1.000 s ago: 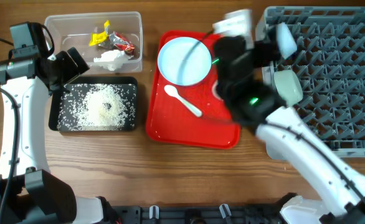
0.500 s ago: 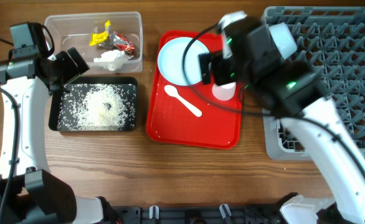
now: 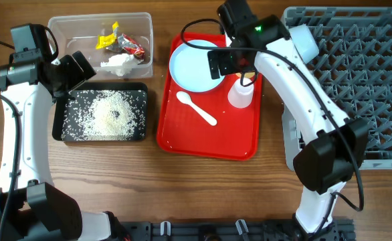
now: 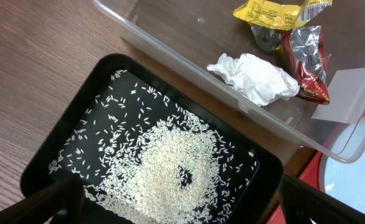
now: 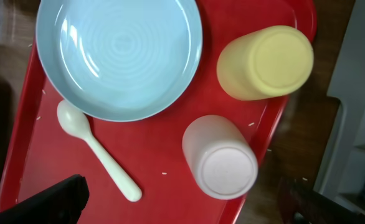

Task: Sort waste into correct bins and load items into the dishwasher rack
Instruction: 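Move the right gripper to the white cup and grasp it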

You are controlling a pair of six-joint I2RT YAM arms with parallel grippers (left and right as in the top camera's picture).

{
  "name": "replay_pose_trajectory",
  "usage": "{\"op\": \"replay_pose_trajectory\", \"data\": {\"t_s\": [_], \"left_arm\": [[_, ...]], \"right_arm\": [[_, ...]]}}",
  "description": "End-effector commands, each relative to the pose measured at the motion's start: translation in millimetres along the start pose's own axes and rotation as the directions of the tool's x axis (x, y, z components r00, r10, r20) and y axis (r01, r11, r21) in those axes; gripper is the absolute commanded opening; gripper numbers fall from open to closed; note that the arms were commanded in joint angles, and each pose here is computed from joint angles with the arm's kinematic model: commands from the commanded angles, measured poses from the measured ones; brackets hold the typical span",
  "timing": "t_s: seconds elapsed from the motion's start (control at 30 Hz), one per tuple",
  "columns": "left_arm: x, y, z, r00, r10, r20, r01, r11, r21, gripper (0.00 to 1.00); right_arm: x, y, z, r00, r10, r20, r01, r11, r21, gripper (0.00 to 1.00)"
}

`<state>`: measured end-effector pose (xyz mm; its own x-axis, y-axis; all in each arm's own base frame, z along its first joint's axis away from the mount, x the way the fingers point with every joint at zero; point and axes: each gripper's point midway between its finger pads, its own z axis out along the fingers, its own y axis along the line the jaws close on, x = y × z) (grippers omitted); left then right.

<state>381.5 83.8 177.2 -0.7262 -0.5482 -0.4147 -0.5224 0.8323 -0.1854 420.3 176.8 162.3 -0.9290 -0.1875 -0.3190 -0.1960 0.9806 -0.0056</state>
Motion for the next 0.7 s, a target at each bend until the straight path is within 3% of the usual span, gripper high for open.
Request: {"op": "replay_pose_trajectory", "data": {"t_s": [0.0,0.2,0.37,0.57,0.67], "left_arm": [[-4,1,-2,1.0,-0.012,0.011,0.012,1.0,-0.004,1.0],[-4,2,-2,1.0,-0.013,0.011,0.013,1.0,-0.004,1.0],[-4,1,-2,1.0,-0.012,0.012,0.012,1.0,-0.004,1.0],[-4,1,-2,1.0,-0.012,0.011,0.012,1.0,-0.004,1.0],[-4,1,-2,1.0,-0.013,0.012,0.013,1.0,-0.004,1.0]], "right_arm": [[3,-31,7,0.994,0.101,-0.039,-0.102,0.995,-0.023,1.0],[28,-41,40,0.981,0.116,-0.157,-0.126,0.99,-0.057,0.99],[49,-41,84,0.954,0.118,-0.276,-0.131,0.991,-0.03,0.9],[74,-41,113,0.936,0.141,-0.322,-0.153,0.988,-0.011,0.89],[70,-40,127,0.95,0.141,-0.278,-0.154,0.988,-0.023,0.83]]}}
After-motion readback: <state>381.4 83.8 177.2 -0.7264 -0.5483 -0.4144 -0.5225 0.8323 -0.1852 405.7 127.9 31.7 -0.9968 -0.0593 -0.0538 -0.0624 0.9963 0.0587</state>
